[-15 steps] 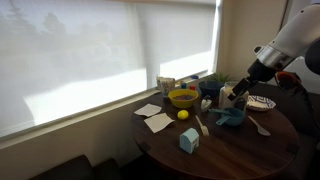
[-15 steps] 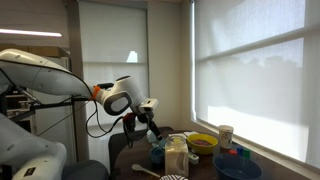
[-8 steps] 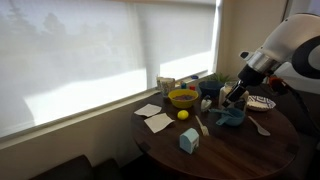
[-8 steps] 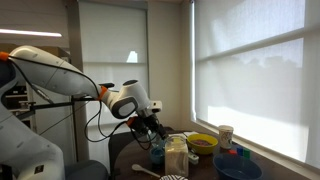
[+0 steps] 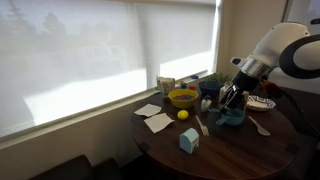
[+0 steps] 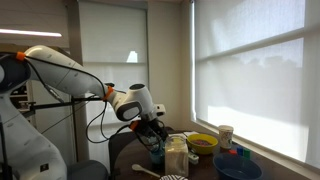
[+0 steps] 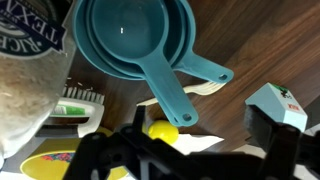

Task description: Put the middle blue ladle in the blue ladle on the right and then pick up the smaller ladle on the left and put it in the blue ladle on the right

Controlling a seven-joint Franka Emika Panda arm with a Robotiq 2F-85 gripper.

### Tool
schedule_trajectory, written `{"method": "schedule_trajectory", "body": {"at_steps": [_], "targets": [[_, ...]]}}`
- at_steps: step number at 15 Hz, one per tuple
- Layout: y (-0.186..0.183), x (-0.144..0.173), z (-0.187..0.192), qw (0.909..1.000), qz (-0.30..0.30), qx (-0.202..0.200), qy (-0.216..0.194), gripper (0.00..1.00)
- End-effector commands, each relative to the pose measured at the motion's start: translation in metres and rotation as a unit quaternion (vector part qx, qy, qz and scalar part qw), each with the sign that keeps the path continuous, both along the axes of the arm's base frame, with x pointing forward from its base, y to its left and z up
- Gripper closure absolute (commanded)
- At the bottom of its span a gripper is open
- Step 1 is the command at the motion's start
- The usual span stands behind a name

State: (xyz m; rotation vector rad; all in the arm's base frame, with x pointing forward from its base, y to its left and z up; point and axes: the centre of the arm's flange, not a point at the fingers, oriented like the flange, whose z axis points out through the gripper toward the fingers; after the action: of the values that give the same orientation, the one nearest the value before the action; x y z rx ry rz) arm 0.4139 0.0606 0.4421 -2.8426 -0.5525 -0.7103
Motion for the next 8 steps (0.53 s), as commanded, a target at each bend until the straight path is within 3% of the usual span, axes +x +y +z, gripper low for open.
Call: {"method": "schedule_trajectory", "body": {"at_steps": [1, 8], "targets": [[0.003, 0.014, -0.012, 0.9996, 0.025, -0.003, -0.008, 0.00], [0.009, 0.017, -0.026, 0.9986, 0.051, -0.007, -0.011, 0.00]]}}
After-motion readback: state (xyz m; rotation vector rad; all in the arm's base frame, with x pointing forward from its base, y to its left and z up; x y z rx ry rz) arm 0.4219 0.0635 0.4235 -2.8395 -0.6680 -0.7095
